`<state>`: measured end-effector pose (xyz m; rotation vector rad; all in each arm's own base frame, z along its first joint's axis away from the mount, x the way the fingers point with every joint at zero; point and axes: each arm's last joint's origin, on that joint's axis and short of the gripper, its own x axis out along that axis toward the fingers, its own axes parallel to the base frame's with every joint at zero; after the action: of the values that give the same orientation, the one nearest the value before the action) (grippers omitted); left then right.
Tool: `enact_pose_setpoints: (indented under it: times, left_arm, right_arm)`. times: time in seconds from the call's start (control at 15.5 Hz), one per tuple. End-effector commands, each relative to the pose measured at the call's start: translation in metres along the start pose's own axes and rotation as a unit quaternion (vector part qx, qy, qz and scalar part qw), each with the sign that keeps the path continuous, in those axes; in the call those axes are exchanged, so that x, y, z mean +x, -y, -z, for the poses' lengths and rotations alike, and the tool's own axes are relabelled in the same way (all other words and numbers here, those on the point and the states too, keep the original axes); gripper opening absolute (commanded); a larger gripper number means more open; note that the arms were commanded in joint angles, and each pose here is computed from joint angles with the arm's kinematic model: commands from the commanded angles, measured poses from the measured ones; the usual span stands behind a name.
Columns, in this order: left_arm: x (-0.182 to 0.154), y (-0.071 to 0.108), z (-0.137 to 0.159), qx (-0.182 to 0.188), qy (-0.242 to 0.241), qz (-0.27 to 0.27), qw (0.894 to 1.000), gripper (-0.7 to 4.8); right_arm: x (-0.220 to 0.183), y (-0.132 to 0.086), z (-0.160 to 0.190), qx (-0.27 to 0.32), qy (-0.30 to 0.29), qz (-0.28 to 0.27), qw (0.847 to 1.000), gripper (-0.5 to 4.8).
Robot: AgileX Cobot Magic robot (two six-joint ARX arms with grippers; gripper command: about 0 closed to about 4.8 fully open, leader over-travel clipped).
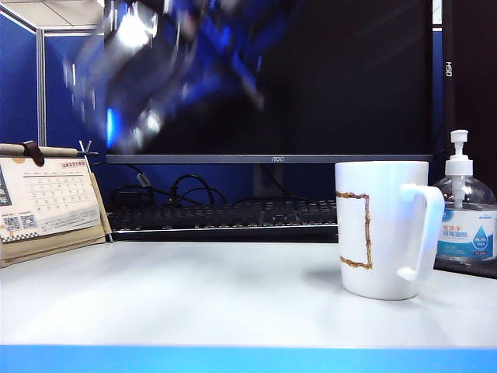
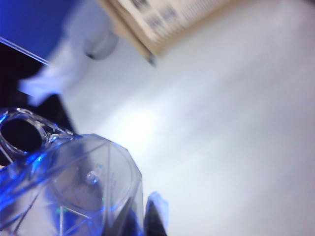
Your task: Swap the positions of the transparent plastic cup and the white ceramic cup.
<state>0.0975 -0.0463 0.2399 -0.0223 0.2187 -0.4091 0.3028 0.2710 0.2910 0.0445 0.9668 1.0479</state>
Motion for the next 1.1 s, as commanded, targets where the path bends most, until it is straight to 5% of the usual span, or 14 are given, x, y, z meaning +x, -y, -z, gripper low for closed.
enact_pose_setpoints:
  times: [0.06,1.1]
  left_arm:
    - [0.004,0.001,0.010,-0.009,-0.014,0.023,1.000,0.17]
    - [0.007,0.004,0.022,-0.022,-0.041,0.095,0.994,0.21]
  right_arm:
    - [0.022,0.010,0.005,0.004,-0.025,0.007,1.000,-0.08]
    - [0.071,0.017,-0.006,-0.061,-0.101,0.096,0.988,-0.07]
